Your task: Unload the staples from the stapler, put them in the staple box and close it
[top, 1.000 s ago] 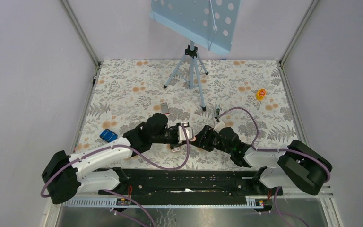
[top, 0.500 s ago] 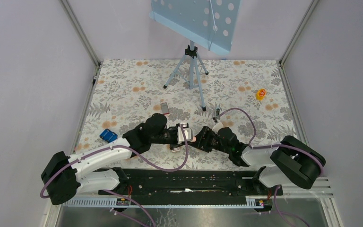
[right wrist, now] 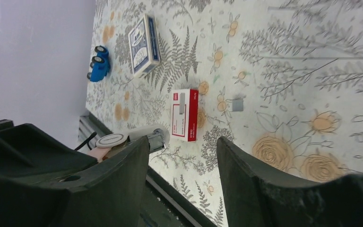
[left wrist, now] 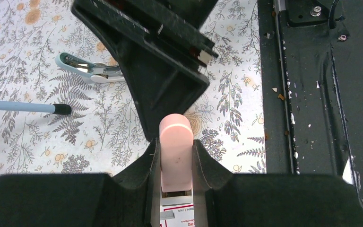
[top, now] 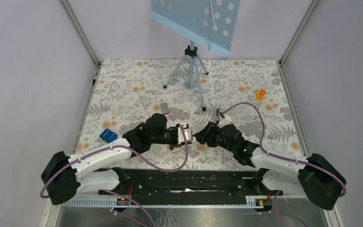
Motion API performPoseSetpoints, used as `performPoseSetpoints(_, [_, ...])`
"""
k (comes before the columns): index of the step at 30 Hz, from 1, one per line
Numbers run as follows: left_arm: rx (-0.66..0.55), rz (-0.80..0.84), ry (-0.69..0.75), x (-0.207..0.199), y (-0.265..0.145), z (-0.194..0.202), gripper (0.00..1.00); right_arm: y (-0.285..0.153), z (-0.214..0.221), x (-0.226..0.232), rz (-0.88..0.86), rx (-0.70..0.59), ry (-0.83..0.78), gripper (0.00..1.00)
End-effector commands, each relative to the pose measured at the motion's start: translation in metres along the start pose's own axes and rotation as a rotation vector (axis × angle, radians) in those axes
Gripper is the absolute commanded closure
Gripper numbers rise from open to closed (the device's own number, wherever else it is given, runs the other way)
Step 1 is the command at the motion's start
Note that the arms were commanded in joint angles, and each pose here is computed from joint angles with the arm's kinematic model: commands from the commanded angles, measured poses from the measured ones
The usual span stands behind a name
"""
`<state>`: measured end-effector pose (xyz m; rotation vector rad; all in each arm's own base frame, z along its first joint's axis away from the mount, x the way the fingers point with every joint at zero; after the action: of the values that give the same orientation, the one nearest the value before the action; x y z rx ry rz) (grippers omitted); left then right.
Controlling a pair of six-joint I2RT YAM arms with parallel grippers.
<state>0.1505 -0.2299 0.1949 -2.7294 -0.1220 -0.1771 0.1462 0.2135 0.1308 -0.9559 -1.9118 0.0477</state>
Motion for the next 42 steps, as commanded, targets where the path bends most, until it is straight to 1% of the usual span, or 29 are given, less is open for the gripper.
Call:
performPoseSetpoints(1, [-0.081, 0.011, 0.072, 0.001, -0.005, -0.014, 1.0, -0.012, -0.017, -0.004, 0.143, -0.092, -0.132, 0.38])
performPoseSetpoints(5, [-0.158, 0.076, 0.129, -0.007, -0.01, -0.022, 1.0, -0.025, -0.023, -0.005, 0.175, -0.13, -0.18, 0.36])
performPoseSetpoints(9, [-0.284, 0.139, 0.207, -0.017, -0.023, -0.042, 1.0, -0.038, -0.028, -0.001, 0.136, -0.165, -0.252, 0.32])
performPoseSetpoints(13, [-0.391, 0.195, 0.288, -0.026, -0.036, -0.061, 1.0, -0.056, -0.033, 0.01, 0.012, -0.204, -0.363, 0.28])
performPoseSetpoints(18, [-0.45, 0.248, 0.339, -0.032, -0.044, -0.074, 1.0, -0.075, -0.034, 0.026, -0.184, -0.235, -0.479, 0.26])
performPoseSetpoints(23, [-0.473, 0.269, 0.358, -0.034, -0.047, -0.079, 1.0, -0.085, -0.035, 0.033, -0.287, -0.29, -0.538, 0.24])
performPoseSetpoints(29, [-0.512, 0.272, 0.42, -0.036, -0.054, -0.088, 1.0, -0.087, -0.031, 0.039, -0.452, -0.351, -0.63, 0.23])
performPoseSetpoints(34, [-0.516, 0.277, 0.482, -0.037, -0.06, -0.094, 1.0, -0.089, -0.023, 0.043, -0.632, -0.383, -0.767, 0.21])
performPoseSetpoints(39, [-0.46, 0.262, 0.501, -0.033, -0.057, -0.088, 1.0, -0.086, -0.024, 0.047, -0.667, -0.382, -0.827, 0.2])
performPoseSetpoints(42, [-0.424, 0.217, 0.478, -0.029, -0.053, -0.081, 1.0, -0.081, -0.029, 0.047, -0.619, -0.398, -0.825, 0.21])
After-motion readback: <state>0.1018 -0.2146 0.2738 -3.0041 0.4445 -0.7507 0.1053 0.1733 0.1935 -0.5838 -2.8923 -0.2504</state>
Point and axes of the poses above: each gripper's point midway between its finger pads, its own y axis out along the fingers, its own x axis along the line the jaws close on, z = x × y, the point moved 9 cm from there along -y, back along the fingers, and after that the axes turned 4 degrees about -y, right-handed, at the moved point
